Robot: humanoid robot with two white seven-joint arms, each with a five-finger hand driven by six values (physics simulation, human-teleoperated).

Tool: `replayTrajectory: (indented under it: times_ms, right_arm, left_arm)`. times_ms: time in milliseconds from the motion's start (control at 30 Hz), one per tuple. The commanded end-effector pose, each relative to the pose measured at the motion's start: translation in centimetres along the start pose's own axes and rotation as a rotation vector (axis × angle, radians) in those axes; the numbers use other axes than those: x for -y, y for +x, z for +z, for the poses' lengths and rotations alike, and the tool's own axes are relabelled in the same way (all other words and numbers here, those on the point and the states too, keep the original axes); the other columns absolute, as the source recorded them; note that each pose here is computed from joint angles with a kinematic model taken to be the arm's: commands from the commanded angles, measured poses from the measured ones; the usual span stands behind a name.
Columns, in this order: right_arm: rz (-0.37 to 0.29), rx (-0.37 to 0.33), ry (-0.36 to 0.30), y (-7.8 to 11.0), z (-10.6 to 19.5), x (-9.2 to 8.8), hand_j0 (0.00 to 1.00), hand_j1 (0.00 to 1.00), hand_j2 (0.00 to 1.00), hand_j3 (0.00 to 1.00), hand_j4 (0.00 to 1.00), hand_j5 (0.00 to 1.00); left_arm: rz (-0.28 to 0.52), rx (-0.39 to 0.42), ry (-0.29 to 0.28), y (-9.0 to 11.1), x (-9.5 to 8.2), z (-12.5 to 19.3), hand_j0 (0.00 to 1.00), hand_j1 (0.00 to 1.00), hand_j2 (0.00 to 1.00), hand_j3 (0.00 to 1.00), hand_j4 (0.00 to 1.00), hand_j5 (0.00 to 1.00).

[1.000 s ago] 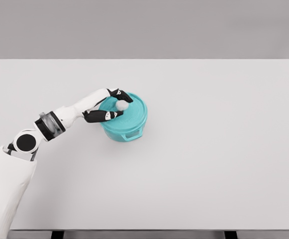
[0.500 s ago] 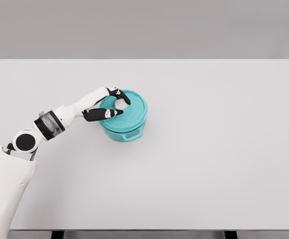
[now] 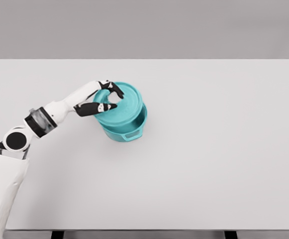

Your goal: Open the lid of the pot with left arm

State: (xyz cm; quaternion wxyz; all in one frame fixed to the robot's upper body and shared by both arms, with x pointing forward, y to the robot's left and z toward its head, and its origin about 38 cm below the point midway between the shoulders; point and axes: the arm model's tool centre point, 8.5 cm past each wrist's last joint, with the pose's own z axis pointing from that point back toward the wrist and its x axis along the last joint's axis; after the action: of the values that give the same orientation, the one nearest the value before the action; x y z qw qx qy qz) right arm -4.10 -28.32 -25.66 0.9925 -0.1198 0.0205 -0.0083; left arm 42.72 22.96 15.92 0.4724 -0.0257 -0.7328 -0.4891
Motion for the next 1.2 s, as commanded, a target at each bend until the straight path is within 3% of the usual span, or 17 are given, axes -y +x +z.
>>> replayTrajectory:
  times_ms: [0,633,1167]
  right_arm:
    - [-0.001,0.001,0.0,0.0,0.0,0.0,1.0,1.0,1.0,1.0,1.0,1.0]
    - [0.0,-0.001,0.0,0.0,0.0,0.0,1.0,1.0,1.0,1.0,1.0,1.0]
    - [0.0,-0.001,0.0,0.0,0.0,0.0,1.0,1.0,1.0,1.0,1.0,1.0]
  left_arm:
    - [-0.008,-0.006,0.024,-0.1,-1.0,0.7,0.47,0.47,0.47,0.47,0.47,0.47]
    - [-0.043,-0.101,0.099,-2.0,-4.7,4.5,0.47,0.47,0.47,0.47,0.47,0.47]
    - [-0.001,-0.249,0.143,-6.2,-6.1,9.1,0.49,0.49,0.49,0.49,0.49,0.49]
